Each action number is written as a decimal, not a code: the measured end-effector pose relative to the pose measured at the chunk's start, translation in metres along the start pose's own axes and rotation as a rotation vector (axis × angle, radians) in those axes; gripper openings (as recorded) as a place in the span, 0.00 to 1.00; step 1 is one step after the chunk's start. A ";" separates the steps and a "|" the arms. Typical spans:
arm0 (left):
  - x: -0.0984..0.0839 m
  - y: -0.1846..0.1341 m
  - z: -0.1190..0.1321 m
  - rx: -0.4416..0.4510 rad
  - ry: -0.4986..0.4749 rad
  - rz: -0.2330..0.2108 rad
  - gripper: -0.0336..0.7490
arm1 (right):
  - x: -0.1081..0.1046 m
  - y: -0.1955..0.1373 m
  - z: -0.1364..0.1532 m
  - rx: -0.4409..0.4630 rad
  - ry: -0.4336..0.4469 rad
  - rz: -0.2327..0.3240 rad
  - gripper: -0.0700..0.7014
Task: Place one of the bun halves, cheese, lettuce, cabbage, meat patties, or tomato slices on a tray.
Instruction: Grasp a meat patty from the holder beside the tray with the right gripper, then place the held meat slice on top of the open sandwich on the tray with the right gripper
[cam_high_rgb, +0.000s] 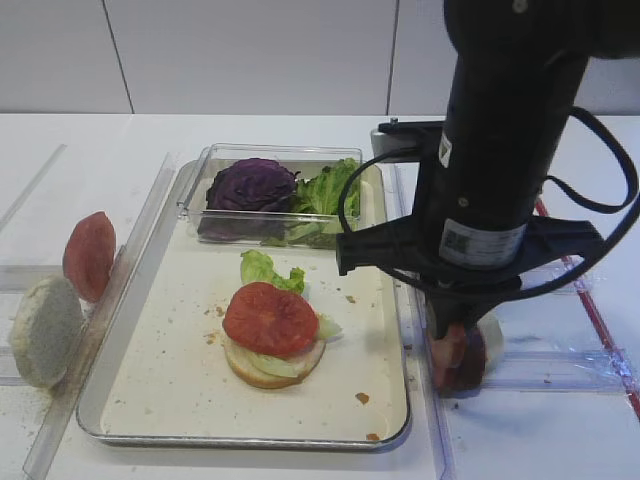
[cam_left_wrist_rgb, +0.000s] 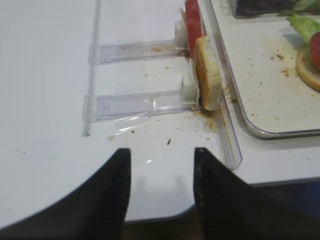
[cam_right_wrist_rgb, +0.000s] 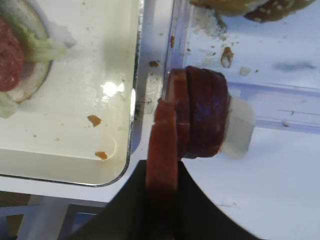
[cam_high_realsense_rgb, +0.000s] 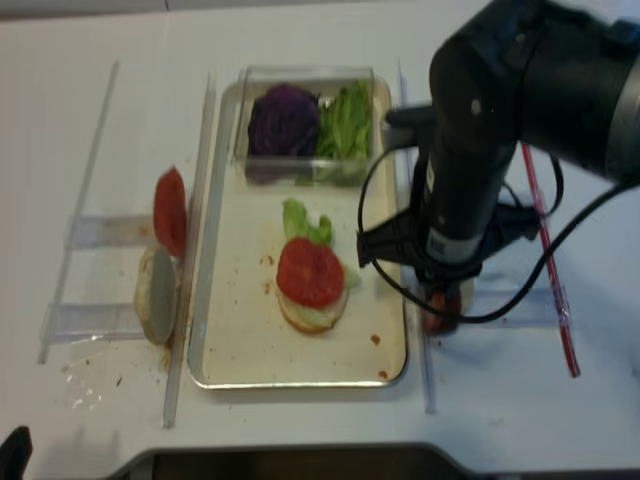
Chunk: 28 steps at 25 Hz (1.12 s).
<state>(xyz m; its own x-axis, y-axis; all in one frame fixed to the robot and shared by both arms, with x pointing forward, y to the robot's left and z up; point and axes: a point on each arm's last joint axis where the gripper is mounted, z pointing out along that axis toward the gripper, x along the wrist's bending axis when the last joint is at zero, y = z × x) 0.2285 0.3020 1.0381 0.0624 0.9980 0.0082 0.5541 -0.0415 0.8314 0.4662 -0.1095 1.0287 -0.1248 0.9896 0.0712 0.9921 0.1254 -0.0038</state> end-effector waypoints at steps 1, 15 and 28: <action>0.000 0.000 0.000 0.000 0.000 0.000 0.41 | -0.001 -0.002 -0.004 -0.010 0.006 0.001 0.24; 0.000 0.000 0.000 0.000 0.000 0.000 0.41 | 0.013 -0.008 -0.035 -0.158 0.262 -0.043 0.24; 0.000 0.000 0.000 0.000 0.000 0.000 0.41 | 0.033 -0.011 -0.007 -0.245 0.609 -0.098 0.24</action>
<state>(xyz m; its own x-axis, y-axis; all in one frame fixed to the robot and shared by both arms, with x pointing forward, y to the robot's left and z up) 0.2285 0.3020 1.0381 0.0624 0.9980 0.0082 0.5541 -0.0415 0.8314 0.4509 -0.0786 1.0377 -0.2562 0.7489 0.6112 0.9597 0.1216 0.2533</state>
